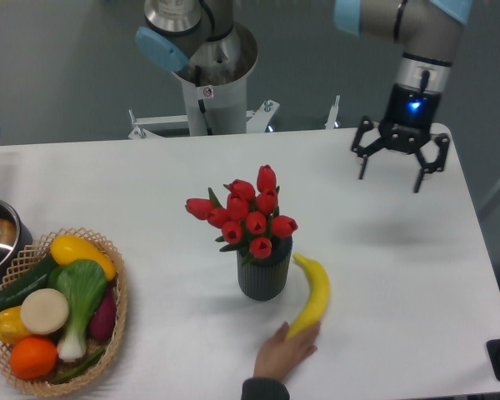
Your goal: Insert the flowers into the vase
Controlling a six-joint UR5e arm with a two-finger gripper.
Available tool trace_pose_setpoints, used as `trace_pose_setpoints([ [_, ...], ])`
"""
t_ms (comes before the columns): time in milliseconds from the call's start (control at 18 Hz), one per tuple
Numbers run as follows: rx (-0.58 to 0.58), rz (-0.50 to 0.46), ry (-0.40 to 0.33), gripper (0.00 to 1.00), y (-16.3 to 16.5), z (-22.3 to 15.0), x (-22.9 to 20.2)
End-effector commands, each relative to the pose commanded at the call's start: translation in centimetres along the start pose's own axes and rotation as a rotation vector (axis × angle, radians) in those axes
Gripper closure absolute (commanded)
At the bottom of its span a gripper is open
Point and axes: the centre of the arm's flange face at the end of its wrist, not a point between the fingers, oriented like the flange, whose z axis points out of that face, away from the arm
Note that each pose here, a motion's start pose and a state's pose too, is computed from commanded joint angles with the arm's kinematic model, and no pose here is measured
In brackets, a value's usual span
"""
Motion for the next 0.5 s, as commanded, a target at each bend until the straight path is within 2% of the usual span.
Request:
trace_pose_setpoints([
  [111,-0.038,0.058,-0.008,0.0,0.4,0.6,-1.5],
  [389,-0.117,0.126,0.0,0.0,1.8,3.2,-5.3],
  [500,-0.156,0.166,0.004,0.0,1.9,3.8,-5.5],
])
